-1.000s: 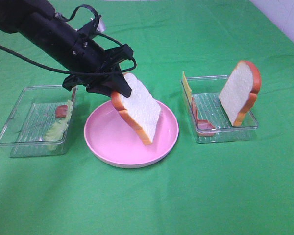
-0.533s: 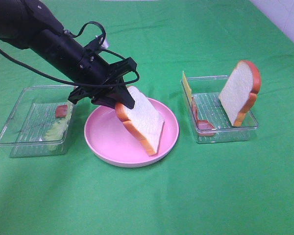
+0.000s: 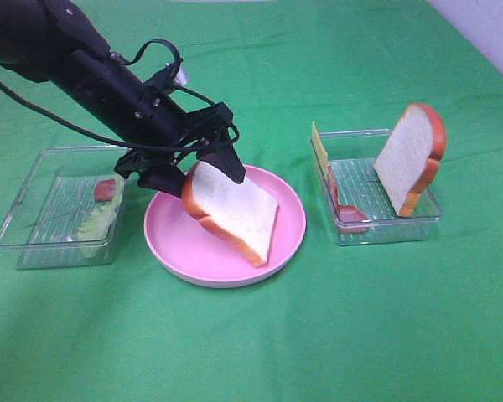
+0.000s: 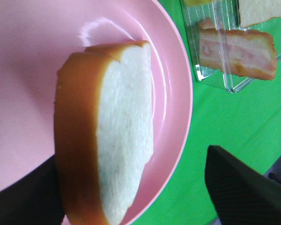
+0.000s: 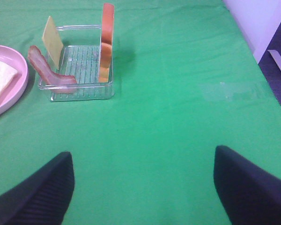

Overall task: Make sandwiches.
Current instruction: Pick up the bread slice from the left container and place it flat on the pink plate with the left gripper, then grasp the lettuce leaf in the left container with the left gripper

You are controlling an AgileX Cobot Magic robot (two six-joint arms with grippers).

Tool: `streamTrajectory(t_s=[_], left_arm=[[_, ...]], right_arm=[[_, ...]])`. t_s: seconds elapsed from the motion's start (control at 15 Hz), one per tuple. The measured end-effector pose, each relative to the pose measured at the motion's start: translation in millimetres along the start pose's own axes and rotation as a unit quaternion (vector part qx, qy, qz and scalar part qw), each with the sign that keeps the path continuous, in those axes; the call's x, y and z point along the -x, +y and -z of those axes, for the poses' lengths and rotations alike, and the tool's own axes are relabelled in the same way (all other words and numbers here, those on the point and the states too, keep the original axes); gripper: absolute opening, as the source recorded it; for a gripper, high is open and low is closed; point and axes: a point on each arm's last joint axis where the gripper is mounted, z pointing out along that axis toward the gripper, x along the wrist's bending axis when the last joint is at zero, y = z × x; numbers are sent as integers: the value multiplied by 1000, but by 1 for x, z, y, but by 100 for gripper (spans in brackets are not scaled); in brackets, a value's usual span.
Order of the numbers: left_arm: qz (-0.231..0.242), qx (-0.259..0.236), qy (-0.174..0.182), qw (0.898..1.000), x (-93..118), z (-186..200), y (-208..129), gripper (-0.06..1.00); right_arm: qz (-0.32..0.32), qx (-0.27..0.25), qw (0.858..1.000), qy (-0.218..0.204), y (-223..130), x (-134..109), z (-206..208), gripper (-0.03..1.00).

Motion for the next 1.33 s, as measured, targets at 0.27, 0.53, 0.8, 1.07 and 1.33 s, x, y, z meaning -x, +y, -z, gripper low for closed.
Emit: streamTrajectory(t_s=[0.27,0.53,0.8,1.07,1.33], left_arm=[[-27,2,38,999,4,12,11,73],[-40,2,77,996,13,30,24,73],[-36,10,118,992,26,56,38,73],[-53,7,193,980,36,79,43,73],[-78,27,222,972,60,92,32,73]], right_arm=[[0,0,1000,0,0,0,0,77],[0,0,1000,0,0,0,0,77],[0,0,1000,0,0,0,0,77],[0,0,1000,0,0,0,0,77],[0,0,1000,0,0,0,0,77]])
